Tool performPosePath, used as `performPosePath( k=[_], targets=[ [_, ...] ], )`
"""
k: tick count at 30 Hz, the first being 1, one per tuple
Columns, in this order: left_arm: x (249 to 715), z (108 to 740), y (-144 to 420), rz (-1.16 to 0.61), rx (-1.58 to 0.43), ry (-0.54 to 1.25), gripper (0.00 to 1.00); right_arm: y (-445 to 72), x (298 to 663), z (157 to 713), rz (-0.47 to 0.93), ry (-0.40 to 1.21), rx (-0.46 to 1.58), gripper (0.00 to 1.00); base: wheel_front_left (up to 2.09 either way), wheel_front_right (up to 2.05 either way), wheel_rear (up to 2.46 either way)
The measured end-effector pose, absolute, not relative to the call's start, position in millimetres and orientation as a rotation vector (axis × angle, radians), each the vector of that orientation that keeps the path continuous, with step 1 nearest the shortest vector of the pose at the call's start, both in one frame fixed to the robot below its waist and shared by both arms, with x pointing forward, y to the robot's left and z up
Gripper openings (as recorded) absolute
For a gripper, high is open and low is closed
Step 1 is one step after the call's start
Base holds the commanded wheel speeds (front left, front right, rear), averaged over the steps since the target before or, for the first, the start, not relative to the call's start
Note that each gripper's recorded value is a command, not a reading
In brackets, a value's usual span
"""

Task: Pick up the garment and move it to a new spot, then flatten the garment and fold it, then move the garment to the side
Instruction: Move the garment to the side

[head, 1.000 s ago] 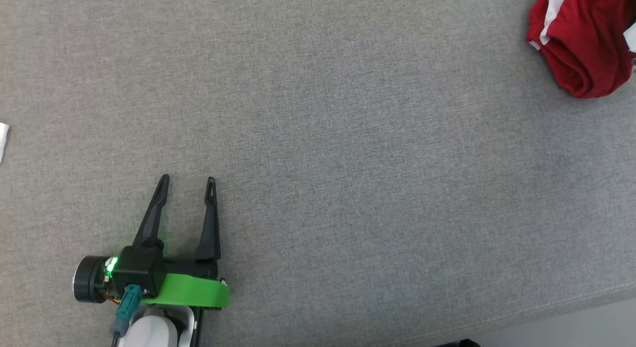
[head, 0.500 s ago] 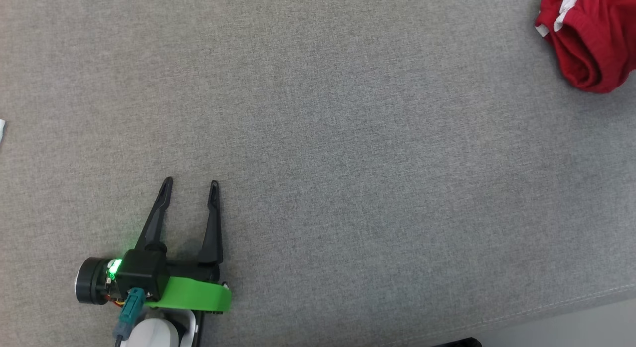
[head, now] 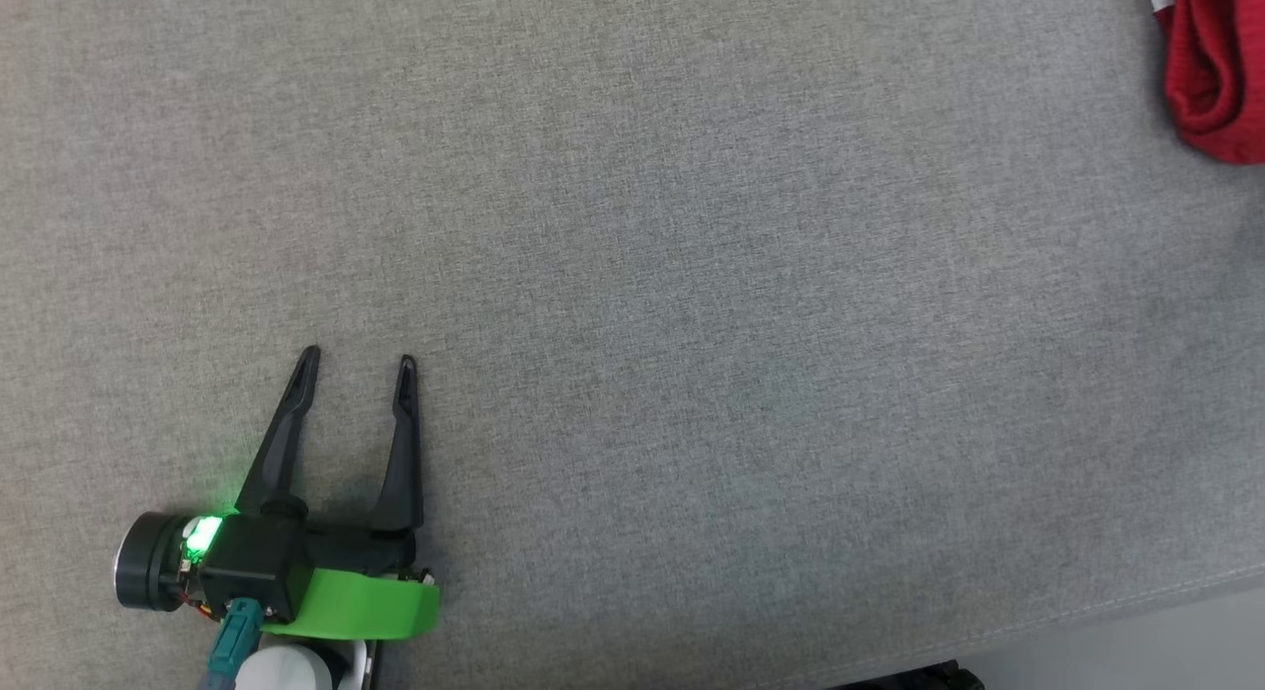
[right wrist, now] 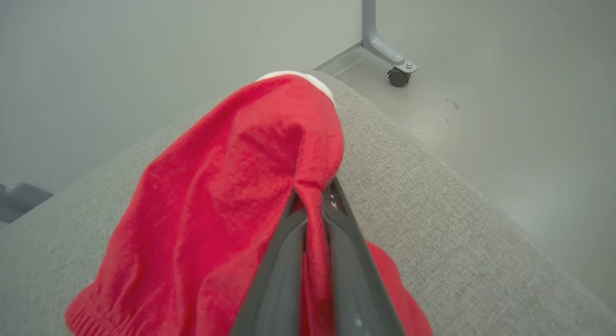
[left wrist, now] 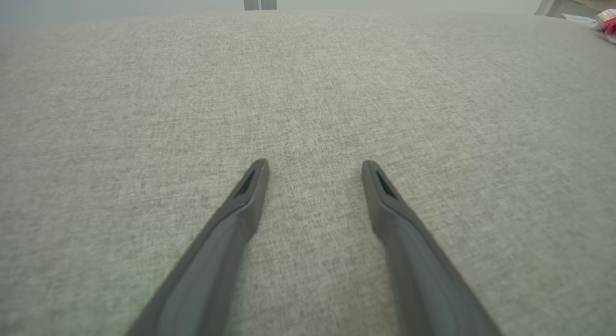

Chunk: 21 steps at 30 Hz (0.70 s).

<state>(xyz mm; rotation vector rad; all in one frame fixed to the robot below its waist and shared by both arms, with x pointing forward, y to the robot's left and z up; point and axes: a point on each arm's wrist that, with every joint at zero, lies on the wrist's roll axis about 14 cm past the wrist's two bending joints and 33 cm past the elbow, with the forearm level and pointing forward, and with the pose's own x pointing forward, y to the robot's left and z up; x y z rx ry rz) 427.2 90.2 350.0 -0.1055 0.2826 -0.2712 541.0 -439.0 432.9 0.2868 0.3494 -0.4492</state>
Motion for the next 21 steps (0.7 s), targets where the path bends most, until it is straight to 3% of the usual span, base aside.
performPosePath(
  k=[5,7,8,21],
  targets=[
    [426,348,93,-0.266,-0.104,0.287,1.0,-450,544,429,-0.475,0.354,0.208,0.01,0.0,0.0,0.0],
    [426,346,93,-0.265,-0.106,0.288,1.0,-454,546,429,-0.486,0.349,0.175,0.1,0.0,0.0,0.0],
    [426,345,93,-0.263,-0.109,0.29,1.0,-458,545,427,-0.493,0.352,0.122,1.0,0.0,0.0,0.0],
    [427,350,93,-0.249,-0.118,0.283,1.0,-489,539,484,-0.479,0.288,-0.202,1.0,0.0,0.0,0.0]
  ],
)
